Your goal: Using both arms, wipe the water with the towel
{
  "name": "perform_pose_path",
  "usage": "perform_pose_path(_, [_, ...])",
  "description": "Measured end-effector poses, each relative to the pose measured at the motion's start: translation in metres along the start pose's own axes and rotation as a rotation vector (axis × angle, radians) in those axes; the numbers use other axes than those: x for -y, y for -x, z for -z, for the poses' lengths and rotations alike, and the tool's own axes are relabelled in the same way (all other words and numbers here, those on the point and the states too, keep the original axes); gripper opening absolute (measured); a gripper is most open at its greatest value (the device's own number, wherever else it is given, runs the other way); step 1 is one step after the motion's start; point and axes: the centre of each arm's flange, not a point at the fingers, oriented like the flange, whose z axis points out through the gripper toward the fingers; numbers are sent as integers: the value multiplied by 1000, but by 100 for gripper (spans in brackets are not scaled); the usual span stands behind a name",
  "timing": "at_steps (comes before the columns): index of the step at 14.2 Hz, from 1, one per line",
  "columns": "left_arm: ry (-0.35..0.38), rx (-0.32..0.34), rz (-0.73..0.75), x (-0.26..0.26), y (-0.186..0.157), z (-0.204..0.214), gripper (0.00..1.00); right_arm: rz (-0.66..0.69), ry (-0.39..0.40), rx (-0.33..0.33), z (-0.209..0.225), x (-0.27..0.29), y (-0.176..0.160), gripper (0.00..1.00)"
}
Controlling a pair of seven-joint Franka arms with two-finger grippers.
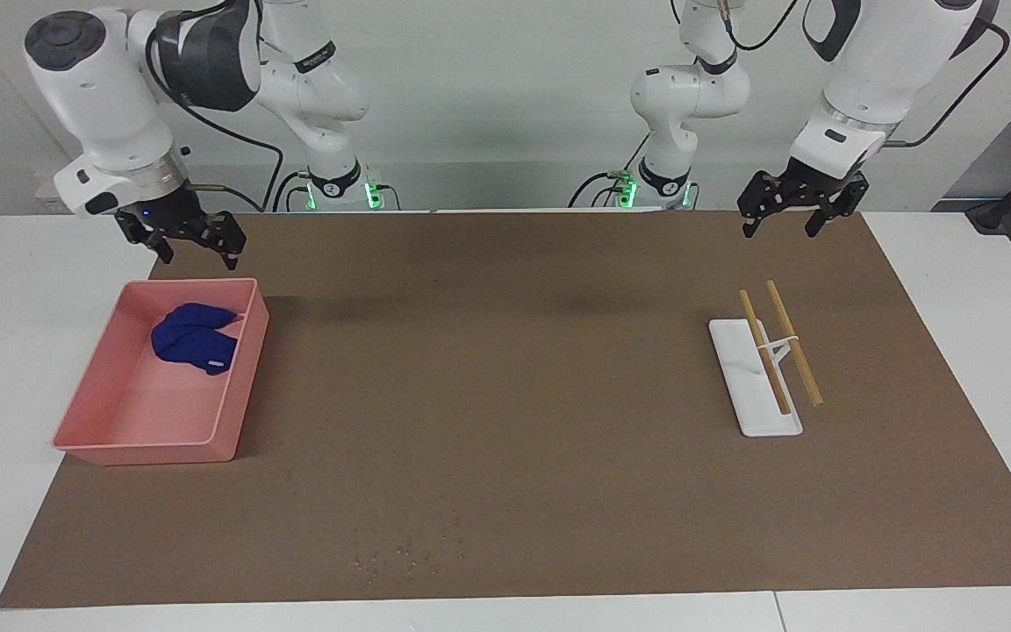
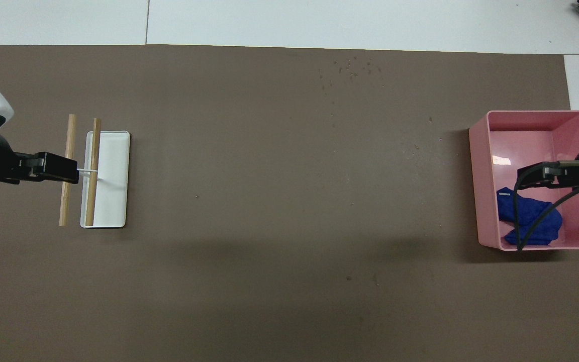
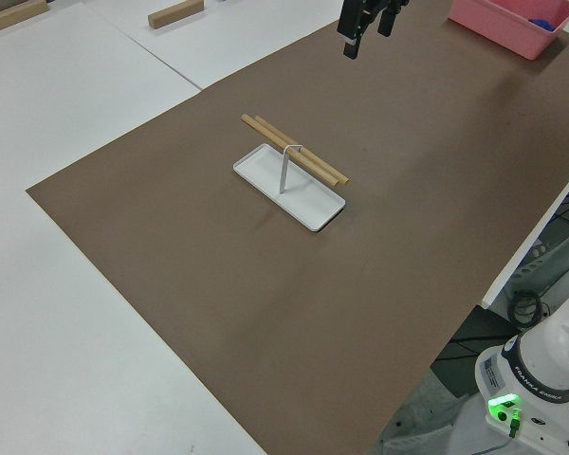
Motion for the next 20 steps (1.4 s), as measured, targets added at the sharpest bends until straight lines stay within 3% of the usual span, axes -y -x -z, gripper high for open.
perform_pose_path(5, [4, 6, 10, 5, 0, 0, 100, -14, -13, -67, 65, 59, 3, 100])
perform_pose_path(8, [-5, 16, 11, 7, 1, -1, 100, -21, -32, -88, 81, 85, 7, 100])
perform_pose_path(20, [-14, 17, 9, 7, 2, -2, 100, -83, -74, -17, 90, 54, 9, 100])
